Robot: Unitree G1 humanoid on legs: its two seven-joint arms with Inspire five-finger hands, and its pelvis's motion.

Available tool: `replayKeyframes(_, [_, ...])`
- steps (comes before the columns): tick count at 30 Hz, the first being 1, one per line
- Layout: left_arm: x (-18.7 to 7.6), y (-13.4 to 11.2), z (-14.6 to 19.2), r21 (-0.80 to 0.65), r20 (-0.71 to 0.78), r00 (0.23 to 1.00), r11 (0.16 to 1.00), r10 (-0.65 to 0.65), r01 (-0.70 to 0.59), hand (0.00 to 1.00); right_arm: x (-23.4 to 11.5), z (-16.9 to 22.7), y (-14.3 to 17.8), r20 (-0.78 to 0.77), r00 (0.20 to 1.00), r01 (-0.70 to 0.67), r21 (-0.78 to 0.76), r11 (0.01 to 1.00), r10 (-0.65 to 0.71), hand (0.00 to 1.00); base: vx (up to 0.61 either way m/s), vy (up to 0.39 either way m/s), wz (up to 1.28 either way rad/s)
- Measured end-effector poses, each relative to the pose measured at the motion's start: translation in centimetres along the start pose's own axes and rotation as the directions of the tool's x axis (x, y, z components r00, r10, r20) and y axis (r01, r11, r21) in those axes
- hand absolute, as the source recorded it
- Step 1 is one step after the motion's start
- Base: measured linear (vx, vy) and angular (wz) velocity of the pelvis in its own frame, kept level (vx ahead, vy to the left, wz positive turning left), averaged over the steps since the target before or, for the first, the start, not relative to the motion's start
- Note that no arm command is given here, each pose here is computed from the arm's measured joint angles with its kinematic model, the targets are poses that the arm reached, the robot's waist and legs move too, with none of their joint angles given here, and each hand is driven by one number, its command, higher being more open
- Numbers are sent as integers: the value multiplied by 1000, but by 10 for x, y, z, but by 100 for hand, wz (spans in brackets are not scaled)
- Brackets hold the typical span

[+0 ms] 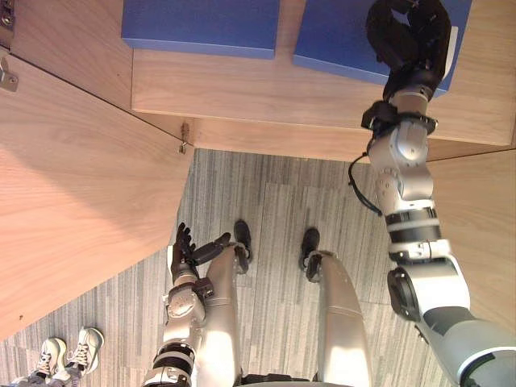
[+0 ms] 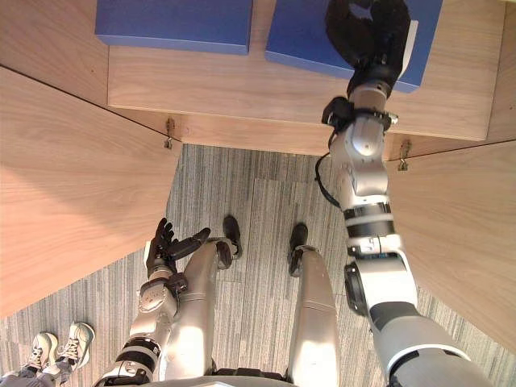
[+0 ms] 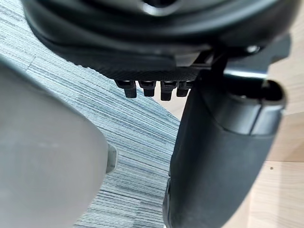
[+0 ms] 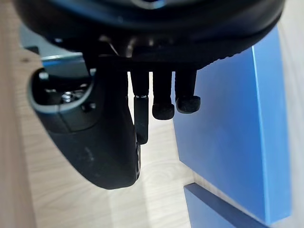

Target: Walk over to the cabinet, pick up the folder, carry it to the office cabinet, place the folder inside the office cabinet, then close the office cabinet door

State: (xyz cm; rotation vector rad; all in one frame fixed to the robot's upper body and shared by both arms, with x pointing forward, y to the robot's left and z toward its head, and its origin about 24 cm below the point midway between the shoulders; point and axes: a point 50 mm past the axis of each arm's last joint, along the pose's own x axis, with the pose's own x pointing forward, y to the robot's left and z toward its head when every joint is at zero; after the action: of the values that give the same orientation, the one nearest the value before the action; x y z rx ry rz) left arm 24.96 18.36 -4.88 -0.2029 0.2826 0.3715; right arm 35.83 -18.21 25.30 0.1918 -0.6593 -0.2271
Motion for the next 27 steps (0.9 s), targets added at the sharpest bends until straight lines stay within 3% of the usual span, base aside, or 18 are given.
replayKeyframes(5, [-2,-5,0,21,6,1000,1000,-17,16,100,-28,-23,-11,-39,998,-57,-170,984,51,0,-18,-32,-1])
replayKeyframes(12, [-1,-5,0,23,7,1000,1000,-16,16,100,-39,-41,-3,-87,992,-114,-315,942,90,0,-1,-4,0])
replayKeyframes(18, [0,-2,2,24,21,1000,1000,6,-6,100,-10,-53,9,-169,985,-105,-401,910,40,0,3,-6,0])
replayKeyframes(22, [-1,-3,2,1,26,1000,1000,18,-18,100,24,-41,29,-167,985,-120,-497,859,41,0,-61,-38,9])
replayKeyframes(27, [0,-7,4,-6,33,999,1000,11,-11,100,38,-31,31,-160,987,-103,-525,845,21,0,-119,-43,11])
